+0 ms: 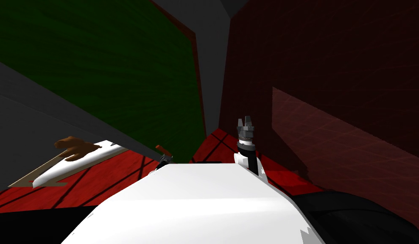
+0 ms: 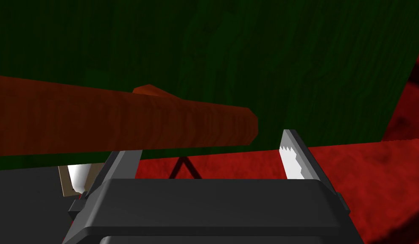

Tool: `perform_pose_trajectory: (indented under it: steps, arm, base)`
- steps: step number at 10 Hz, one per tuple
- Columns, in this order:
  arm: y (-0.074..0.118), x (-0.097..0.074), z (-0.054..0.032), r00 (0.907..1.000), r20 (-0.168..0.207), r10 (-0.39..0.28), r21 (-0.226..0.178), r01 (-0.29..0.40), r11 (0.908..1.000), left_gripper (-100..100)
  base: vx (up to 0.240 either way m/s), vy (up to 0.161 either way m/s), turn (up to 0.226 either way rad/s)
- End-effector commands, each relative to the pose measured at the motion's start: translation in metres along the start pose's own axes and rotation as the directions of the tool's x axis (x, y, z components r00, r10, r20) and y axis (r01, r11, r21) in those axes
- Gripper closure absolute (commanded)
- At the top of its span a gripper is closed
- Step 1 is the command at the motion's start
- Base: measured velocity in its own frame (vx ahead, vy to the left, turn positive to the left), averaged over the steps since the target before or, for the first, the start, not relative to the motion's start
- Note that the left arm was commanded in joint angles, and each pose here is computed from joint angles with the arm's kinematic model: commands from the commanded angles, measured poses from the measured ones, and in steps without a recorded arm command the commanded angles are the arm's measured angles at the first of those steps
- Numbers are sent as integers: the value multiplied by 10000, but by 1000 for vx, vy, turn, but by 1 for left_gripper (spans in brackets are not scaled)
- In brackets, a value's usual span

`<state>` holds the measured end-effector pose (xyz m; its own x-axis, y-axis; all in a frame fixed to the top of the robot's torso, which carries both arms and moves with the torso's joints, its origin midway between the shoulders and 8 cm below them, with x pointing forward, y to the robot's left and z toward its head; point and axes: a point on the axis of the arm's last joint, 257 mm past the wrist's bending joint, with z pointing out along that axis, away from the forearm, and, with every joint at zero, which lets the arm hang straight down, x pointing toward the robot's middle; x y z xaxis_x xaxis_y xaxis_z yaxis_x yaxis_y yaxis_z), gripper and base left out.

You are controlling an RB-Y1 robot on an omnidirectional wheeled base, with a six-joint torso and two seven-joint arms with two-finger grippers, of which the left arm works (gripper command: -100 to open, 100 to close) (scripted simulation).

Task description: Push the door open

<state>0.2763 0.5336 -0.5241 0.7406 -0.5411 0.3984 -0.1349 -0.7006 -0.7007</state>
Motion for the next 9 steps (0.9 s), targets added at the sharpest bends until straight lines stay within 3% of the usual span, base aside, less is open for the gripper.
perform_pose_trajectory:
  steps: [1, 4, 6, 9]
  arm:
    - [254, -35, -24, 9996, 248, 116, -501, -104, 9987, 100]
    - [254, -35, -24, 9996, 248, 116, -501, -104, 9987, 100]
    - [349, -85, -13, 9972, 529, 522, -838, -476, 9953, 100]
    - [349, -85, -13, 9972, 529, 522, -838, -476, 9953, 100]
  base:
    - [-3, -41, -5]
    - [1, -14, 0]
    - [-7, -35, -9]
    - [-5, -30, -4]
